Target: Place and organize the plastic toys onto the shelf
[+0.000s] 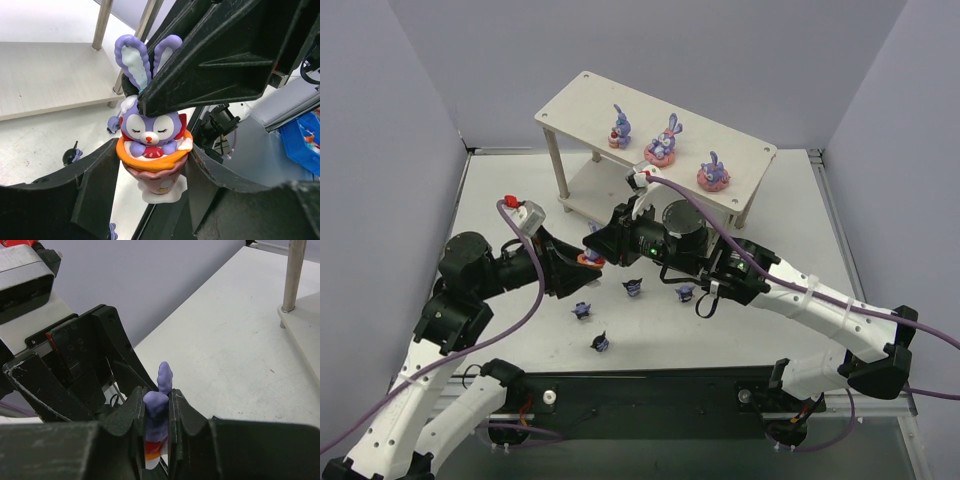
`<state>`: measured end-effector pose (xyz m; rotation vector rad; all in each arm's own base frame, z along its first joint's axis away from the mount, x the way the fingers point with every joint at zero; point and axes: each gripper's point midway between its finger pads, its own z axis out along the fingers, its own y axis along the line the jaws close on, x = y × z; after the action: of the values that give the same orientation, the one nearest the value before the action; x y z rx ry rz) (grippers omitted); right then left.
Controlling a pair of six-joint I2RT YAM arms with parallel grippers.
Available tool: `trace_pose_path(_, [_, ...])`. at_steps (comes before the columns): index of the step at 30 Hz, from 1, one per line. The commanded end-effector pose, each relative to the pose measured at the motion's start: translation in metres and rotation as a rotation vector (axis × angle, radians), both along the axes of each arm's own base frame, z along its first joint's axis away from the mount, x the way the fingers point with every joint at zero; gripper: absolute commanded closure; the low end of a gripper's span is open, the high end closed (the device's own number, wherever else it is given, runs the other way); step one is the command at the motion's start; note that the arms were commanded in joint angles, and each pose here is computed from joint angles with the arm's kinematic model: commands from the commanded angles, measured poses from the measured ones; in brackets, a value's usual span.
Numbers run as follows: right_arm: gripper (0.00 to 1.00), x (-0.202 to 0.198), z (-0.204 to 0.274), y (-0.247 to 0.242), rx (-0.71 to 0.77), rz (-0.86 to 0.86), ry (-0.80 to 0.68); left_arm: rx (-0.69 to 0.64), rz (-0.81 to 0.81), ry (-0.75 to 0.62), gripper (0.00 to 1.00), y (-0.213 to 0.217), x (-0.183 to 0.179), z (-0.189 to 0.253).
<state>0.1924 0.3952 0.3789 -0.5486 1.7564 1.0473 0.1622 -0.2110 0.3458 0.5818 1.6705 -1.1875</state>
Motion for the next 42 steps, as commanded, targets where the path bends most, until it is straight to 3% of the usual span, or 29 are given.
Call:
trace_pose_path(1, [1.0,-0.008,0.023,0.006,0.035,0.044,-0.071,-0.036,-0.089,-0.009,0.77,-0.007,-0.013,0.017])
trace_pose_path(3, [1.0,-0.013,0.024,0.007,0.036,0.069,-0.086,-0.035,-0.104,0.019,0.69,-0.009,-0.014,0.013])
trace_pose_path(9, [1.0,-0.021,0.021,0.007,0.015,0.116,-0.133,-0.049,-0.164,0.05,0.6,-0.015,-0.019,0.015])
trace_pose_path(13, [1.0,-0.024,0.019,0.006,0.002,0.125,-0.148,-0.05,-0.192,0.072,0.45,-0.018,-0.019,0.01])
trace_pose_path(19, [1.0,-0.027,0.017,0.006,-0.002,0.13,-0.16,-0.061,-0.213,0.075,0.39,-0.02,-0.021,0.009])
trace_pose_path(24, [1.0,-0.029,0.014,0.007,-0.011,0.139,-0.162,-0.064,-0.226,0.091,0.27,-0.022,-0.021,0.005])
trace_pose_path(29, [1.0,-0.029,0.015,0.007,-0.005,0.128,-0.165,-0.061,-0.229,0.095,0.26,-0.021,-0.022,0.001])
trace_pose_path(33, [1.0,-0.027,0.016,0.006,-0.005,0.114,-0.167,-0.052,-0.226,0.105,0.48,-0.02,-0.024,-0.003])
trace_pose_path(34, [1.0,-0.027,0.016,0.005,-0.007,0.111,-0.17,-0.046,-0.226,0.112,0.48,-0.019,-0.025,-0.005])
trace_pose_path(36, [1.0,-0.026,0.016,0.004,-0.01,0.103,-0.173,-0.024,-0.227,0.127,0.43,-0.018,-0.027,-0.01])
trace_pose_path(37, [1.0,-0.026,0.017,0.004,-0.006,0.101,-0.173,-0.017,-0.226,0.128,0.35,-0.017,-0.028,-0.011])
trace_pose_path(42, [1.0,-0.028,0.02,0.004,-0.005,0.107,-0.184,0.019,-0.218,0.14,0.23,-0.014,-0.03,-0.018])
